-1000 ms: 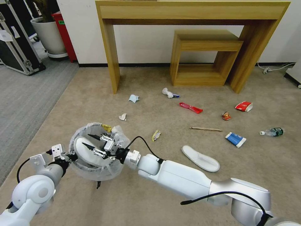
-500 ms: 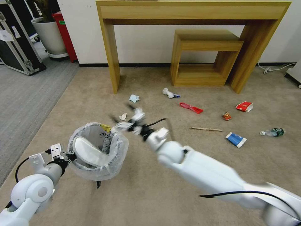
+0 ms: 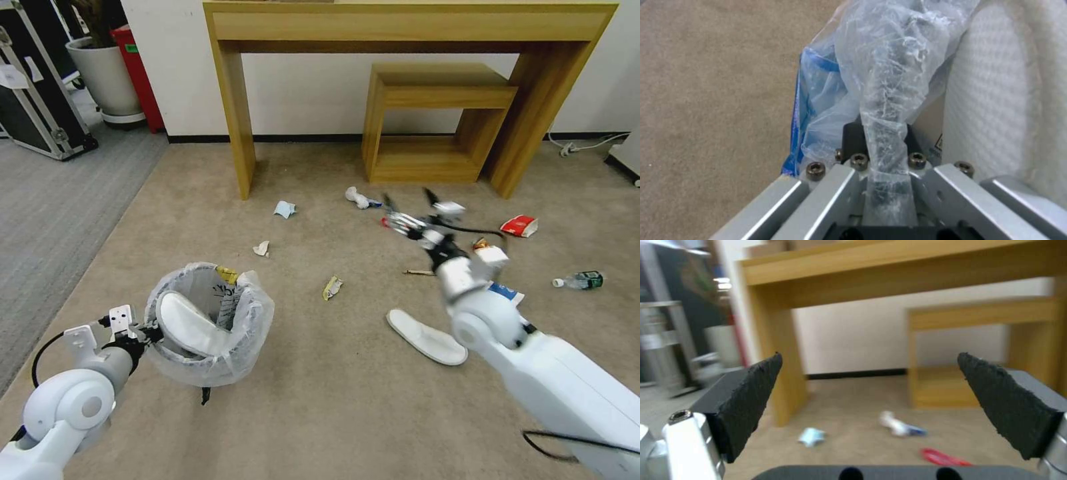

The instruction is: Pick up the trash bin and place the garbage on the floor into it.

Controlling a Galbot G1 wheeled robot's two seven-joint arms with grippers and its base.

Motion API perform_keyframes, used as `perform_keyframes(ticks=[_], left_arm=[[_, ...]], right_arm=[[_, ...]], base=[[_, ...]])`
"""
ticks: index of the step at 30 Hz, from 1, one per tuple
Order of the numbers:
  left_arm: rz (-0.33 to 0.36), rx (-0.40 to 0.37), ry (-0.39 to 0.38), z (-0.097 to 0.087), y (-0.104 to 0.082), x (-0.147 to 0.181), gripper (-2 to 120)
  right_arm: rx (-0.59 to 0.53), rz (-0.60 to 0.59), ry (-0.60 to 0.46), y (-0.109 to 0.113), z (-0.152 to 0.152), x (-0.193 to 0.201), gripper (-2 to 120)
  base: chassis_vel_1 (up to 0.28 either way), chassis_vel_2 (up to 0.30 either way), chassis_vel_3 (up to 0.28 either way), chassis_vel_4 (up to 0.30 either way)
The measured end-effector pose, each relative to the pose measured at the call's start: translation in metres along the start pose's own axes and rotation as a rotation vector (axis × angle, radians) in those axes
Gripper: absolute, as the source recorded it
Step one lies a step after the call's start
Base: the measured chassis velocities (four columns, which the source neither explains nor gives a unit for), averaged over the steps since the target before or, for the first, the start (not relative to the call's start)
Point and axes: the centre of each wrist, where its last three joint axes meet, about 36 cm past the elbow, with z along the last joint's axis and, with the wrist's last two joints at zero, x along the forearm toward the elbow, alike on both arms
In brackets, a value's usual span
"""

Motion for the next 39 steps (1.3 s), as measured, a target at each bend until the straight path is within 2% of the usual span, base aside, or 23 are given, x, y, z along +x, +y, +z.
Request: perform_keyframes(ticks=[1,3,5,9,13,24,39], left_arm=[[0.001,-0.004,-0.006,0.0,-0.001,0.0,0],[0.0,-0.01,-0.01,0.0,-0.001,0.0,0],[-0.007,-0.051,-0.029,0.001,0.001,0.001,0],[-0.009,-0.091,-0.034,0.004,0.004,0.002,0],[-0.008,-0.096,-0.032,0.006,0.004,0.002,0],[-0.008,-0.088,-0.042,0.005,0.005,0.002,0],[-0.019,-0.077,-0.05,0.01,0.008,0.003,0]], right_arm=[[0.013,0.067,0.008,-0.013,0.0,0.012,100],[0.019,0.101,0.012,-0.019,0.0,0.018,100],[0.036,0.187,0.026,-0.031,0.0,0.033,100],[0.086,0.262,0.053,-0.044,0.009,0.056,100],[0.115,0.289,0.059,-0.05,0.02,0.074,100],[0.158,0.28,0.059,-0.057,0.029,0.103,100],[0.168,0.251,0.073,-0.053,0.037,0.104,100]], base=[[0.0,0.0,0.0,0.0],[0.0,0.0,0.0,0.0],[0.0,0.0,0.0,0.0],[0.0,0.0,0.0,0.0],[0.0,0.0,0.0,0.0],[0.0,0.0,0.0,0.0],[-0.028,0.026,0.026,-0.027]])
